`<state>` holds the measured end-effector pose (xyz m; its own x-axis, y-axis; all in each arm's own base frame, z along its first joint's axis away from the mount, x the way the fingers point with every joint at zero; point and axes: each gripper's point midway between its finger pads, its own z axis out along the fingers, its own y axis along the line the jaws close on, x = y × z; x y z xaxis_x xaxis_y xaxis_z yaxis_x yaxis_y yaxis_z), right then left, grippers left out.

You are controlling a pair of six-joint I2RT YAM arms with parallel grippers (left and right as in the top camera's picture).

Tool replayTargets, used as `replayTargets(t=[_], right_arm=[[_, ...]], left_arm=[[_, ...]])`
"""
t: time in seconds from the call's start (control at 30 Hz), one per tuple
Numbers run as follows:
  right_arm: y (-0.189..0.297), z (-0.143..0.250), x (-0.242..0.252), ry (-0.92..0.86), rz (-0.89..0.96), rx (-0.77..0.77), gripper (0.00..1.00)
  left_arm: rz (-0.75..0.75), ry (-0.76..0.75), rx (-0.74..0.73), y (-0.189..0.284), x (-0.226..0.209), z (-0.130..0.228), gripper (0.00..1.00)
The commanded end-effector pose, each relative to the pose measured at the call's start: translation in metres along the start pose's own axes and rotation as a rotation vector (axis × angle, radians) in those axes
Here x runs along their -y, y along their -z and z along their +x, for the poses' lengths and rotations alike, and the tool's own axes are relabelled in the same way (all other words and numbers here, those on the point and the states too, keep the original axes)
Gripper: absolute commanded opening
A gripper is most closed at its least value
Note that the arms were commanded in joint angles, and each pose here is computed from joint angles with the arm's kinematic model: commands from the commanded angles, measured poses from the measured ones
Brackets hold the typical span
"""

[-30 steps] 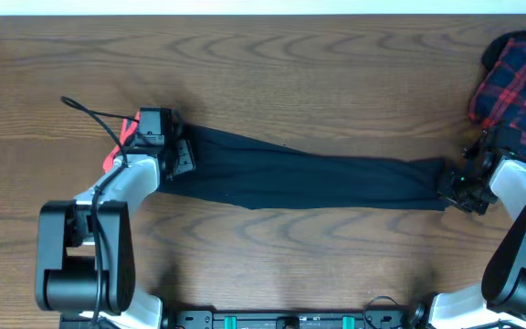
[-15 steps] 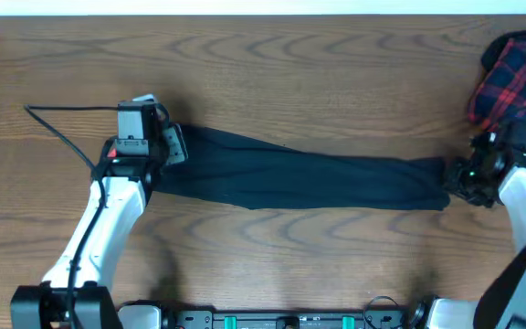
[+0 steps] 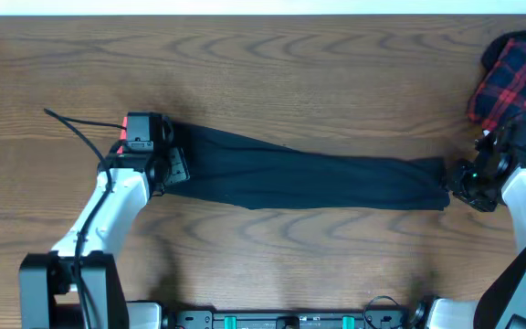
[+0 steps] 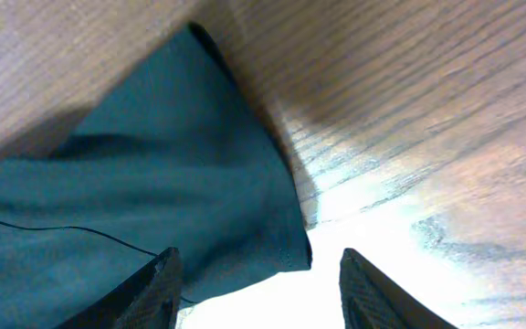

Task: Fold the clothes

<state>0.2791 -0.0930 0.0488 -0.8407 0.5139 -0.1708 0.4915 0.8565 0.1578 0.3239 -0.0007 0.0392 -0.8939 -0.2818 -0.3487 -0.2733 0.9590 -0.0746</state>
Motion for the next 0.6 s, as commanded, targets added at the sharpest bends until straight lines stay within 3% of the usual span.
replayTargets(t=[0.0, 0.2, 0.57], right_arm=[[-0.003, 0.001, 0.005, -0.01, 0.016, -0.009, 0.54], [-0.004, 0.004, 0.006, -0.013, 0.017, -0.015, 0.56], [-0.039, 0.039, 0.008, -0.067, -0.022, -0.055, 0.61]], left_arm=[[-0.018, 0.014, -0.018, -0.004, -0.005, 0.005, 0.65], [0.106, 0.011, -0.038, -0.003, 0.018, 0.007, 0.66], [0.111, 0.008, -0.034, -0.003, 0.019, 0.007, 0.66]])
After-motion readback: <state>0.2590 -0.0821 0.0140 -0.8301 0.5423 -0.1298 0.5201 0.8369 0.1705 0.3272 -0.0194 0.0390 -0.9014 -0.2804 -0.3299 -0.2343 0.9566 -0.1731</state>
